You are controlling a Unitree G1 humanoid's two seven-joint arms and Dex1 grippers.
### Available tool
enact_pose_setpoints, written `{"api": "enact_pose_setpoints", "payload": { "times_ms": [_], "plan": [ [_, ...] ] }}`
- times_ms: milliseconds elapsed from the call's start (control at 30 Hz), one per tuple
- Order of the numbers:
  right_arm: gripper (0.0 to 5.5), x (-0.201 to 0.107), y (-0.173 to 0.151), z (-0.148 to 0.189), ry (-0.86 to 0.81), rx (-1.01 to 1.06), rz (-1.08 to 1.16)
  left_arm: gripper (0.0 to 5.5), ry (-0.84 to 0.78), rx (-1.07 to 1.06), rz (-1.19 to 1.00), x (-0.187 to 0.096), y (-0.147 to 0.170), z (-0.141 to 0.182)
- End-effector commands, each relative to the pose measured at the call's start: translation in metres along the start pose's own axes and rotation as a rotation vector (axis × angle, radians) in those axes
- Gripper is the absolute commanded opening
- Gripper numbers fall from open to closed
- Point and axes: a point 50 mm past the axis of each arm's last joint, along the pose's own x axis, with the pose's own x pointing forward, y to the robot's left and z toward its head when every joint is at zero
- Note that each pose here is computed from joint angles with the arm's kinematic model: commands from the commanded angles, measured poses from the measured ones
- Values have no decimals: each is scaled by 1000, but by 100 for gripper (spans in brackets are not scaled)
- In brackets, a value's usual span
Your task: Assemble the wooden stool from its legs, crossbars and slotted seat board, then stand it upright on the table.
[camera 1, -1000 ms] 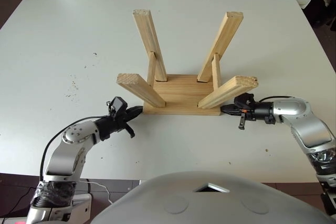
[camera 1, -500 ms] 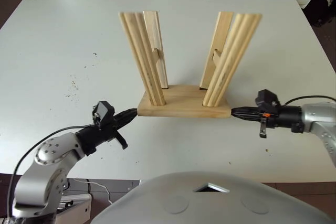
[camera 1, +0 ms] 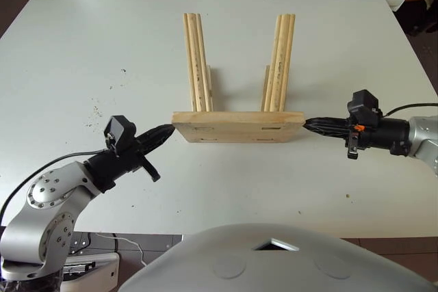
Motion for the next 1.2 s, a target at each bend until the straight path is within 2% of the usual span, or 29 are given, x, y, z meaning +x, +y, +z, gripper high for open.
{"api": "enact_pose_setpoints", "payload": {
  "times_ms": [33, 167, 333, 467, 567, 700, 867, 1133, 1200],
  "plan": [
    [0, 5, 1, -3, -21, 5, 23, 4, -18, -36, -41, -1, -6, -2],
    [0, -5, -5, -4, -13, -8, -35, 4, -22, -8, 66, -16, 12, 4],
    [0, -27, -28, -11, 89, -94, -162, 4, 85, 54, 150, -43, 36, -2],
    [0, -28, -35, -17, 117, -122, -174, 69, 170, 83, 130, -44, 47, -15],
    [0, -18, -26, -24, 123, -147, -103, 119, 252, 118, 81, -37, 43, -34],
    [70, -8, -23, -32, 140, -184, -67, 189, 266, 164, -44, -26, 31, -35],
    [135, 1, -27, -29, 149, -227, -29, 256, 275, 260, -112, -12, 45, -26],
    [260, 17, -32, -28, 178, -249, 97, 387, 254, 342, -188, 14, 43, -32],
    [288, 21, -35, -30, 190, -251, 102, 402, 247, 361, -186, 21, 47, -33]
  ]
}}
